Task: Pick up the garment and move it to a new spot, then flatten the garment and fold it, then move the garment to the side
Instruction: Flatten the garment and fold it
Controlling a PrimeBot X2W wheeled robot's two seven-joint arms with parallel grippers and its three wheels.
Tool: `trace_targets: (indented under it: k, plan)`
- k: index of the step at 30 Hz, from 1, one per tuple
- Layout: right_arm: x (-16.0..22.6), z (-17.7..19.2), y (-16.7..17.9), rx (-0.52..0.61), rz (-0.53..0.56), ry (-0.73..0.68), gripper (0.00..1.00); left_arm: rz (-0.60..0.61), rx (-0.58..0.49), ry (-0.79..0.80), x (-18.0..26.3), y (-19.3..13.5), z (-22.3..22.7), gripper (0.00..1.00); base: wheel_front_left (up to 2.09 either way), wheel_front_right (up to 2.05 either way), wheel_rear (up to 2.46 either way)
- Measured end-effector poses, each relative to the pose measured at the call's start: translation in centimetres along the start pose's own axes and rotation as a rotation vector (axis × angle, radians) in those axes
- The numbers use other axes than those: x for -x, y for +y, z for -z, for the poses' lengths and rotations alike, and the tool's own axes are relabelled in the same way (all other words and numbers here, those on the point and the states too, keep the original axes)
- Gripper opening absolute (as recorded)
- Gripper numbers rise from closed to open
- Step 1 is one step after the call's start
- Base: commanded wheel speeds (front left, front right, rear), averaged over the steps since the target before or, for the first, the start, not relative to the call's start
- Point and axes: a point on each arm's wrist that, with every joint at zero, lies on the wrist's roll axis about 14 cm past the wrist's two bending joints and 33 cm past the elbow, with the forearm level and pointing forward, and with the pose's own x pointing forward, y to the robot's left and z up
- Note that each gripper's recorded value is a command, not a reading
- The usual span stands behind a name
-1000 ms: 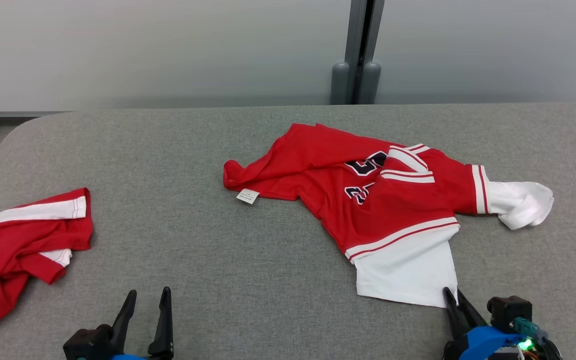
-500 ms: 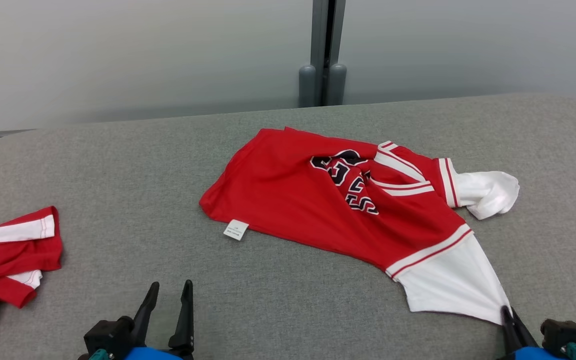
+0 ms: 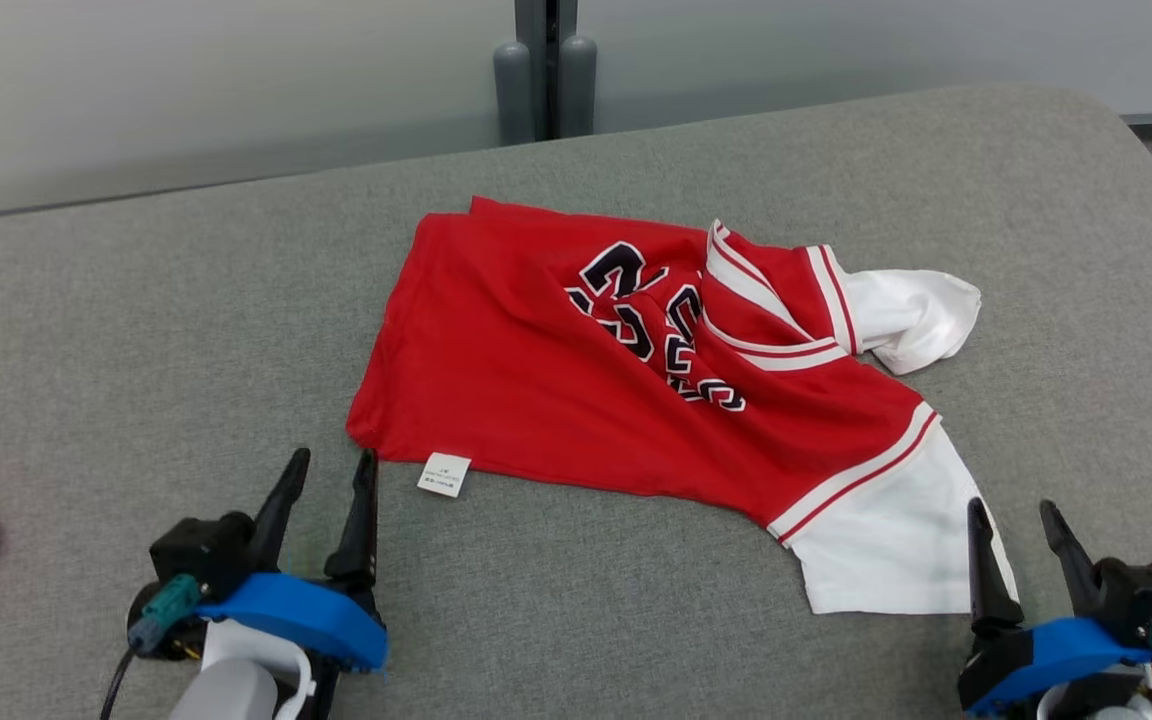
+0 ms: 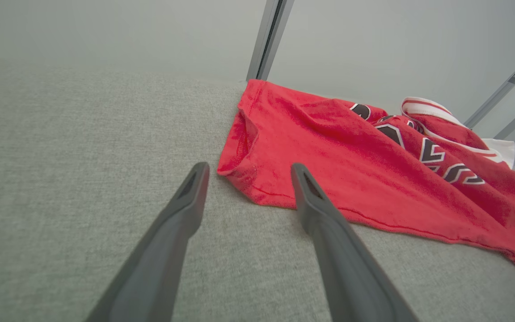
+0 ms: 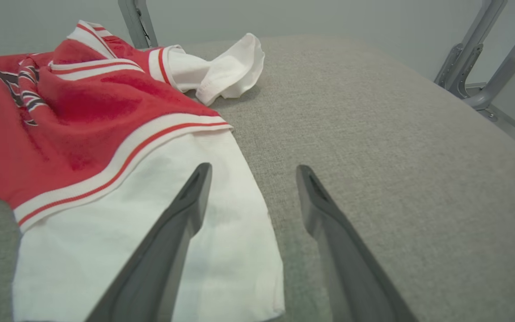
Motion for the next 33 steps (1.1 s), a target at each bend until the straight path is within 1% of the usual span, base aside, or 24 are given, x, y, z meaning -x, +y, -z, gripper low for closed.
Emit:
trace_targets:
  k: [2,7,14,15,16,17,19,22,27,33]
  plan:
    - [-0.6,-0.5,0.8,-0.004,-0.021,-0.016,1.0,0.014,-0.003,-0.003,-1.2,0.2,-0.4,1.0,0.0,0.0,0.0]
    - [-1.8,-1.3,2.3,-0.008,-0.063,-0.037,1.0,0.069,-0.021,0.048,-3.1,0.0,0.4,1.0,0.0,0.0,0.0]
    - [-1.8,-1.4,2.4,-0.012,-0.066,-0.039,1.0,0.103,-0.057,0.109,-4.5,0.3,1.5,1.0,0.0,0.0,0.0]
    - [-1.8,-1.4,2.4,-0.011,-0.065,-0.041,1.0,0.105,-0.062,0.124,-4.5,0.4,1.9,0.82,0.0,0.0,0.0]
    - [-1.7,-1.4,2.4,-0.012,-0.064,-0.042,1.0,0.106,-0.063,0.138,-4.5,0.4,2.2,0.38,0.0,0.0,0.0]
    - [-1.7,-1.5,2.3,-0.013,-0.062,-0.044,1.0,0.111,-0.066,0.151,-4.5,0.3,2.6,0.0,0.0,0.0,0.0]
    - [-1.6,-1.8,2.2,-0.016,-0.058,-0.052,1.0,0.107,-0.058,0.157,-4.4,0.3,2.7,0.0,0.0,0.0,0.0]
    - [-1.6,-2.3,2.2,-0.02,-0.061,-0.07,1.0,0.06,-0.042,0.14,-4.1,1.5,1.9,0.0,0.0,0.0,0.0]
    - [-2.0,-3.1,4.0,-0.03,-0.111,-0.091,1.0,-0.076,-0.032,0.063,-2.3,5.5,-0.9,0.0,0.0,0.0,0.0]
    - [-2.4,-3.3,7.0,-0.044,-0.194,-0.093,1.0,-0.248,-0.028,0.024,1.7,10.3,-1.9,0.0,0.0,0.0,0.0]
